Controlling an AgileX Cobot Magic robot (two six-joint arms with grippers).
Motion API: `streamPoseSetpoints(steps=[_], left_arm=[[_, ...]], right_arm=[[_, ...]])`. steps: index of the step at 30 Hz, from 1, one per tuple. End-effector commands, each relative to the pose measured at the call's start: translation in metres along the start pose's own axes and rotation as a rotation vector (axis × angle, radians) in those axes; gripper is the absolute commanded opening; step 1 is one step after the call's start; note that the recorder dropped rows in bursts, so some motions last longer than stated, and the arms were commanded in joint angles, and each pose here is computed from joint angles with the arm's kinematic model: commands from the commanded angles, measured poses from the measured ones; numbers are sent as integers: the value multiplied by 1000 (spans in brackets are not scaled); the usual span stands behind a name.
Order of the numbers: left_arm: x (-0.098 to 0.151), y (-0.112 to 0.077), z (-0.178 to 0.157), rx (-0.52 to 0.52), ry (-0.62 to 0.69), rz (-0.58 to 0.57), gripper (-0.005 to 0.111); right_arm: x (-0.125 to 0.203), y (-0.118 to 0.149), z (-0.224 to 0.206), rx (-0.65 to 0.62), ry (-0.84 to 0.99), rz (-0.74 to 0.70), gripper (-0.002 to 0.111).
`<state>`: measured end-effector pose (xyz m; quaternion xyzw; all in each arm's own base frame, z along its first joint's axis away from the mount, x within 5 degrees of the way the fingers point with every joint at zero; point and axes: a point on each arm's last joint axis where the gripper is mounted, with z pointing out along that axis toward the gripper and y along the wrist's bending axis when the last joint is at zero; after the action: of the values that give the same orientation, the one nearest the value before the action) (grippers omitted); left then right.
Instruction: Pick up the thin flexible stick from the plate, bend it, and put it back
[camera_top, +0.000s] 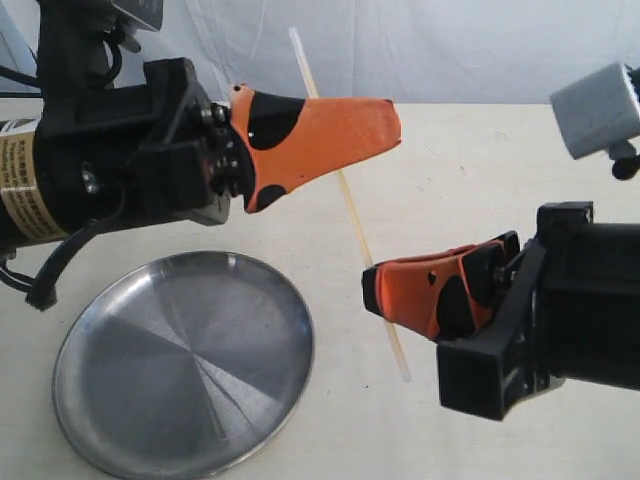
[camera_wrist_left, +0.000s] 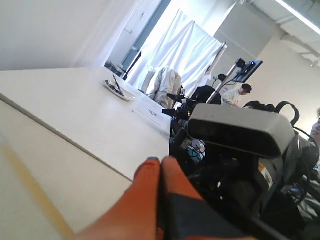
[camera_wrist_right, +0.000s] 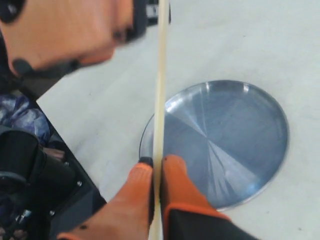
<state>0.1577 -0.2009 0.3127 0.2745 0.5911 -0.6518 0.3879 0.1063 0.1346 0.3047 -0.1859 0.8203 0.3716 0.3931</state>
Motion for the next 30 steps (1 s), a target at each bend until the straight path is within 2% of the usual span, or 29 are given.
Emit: streamPoseSetpoints(steps=[1,4,7,11,13,16,18,23,27,30], left_arm=[[-2,1,1,-9,-32,-3,0],[-1,1,1,-9,-20,2,0],[-1,-1,1,15,-23,-8,6],[-1,-4,1,44,-23,-22,24],[-1,-4,1,45,-14,-17,36],[1,-3,1,32,5,-50,51],[3,-1,1,14,26,-74,58],[13,0,0,-4,131,-56,59],[14,1,0,-21,143,-74,59],[13,10,0,-115,129,-78,59]], right_arm=[[-1,1,-2,1,13,-26,-1],[-1,1,-2,-2,2,-25,-1],[-4,2,-5,-7,-33,-26,-1],[-9,2,-7,1,-81,-65,-1],[-9,1,-9,5,-94,-72,-1],[-10,1,-11,15,-105,-90,-1],[-11,0,-13,27,-111,-104,-1],[-11,-5,-17,82,-124,-122,-1],[-10,-11,-25,156,-120,-129,-1],[-11,-10,-33,148,-152,-129,-1]])
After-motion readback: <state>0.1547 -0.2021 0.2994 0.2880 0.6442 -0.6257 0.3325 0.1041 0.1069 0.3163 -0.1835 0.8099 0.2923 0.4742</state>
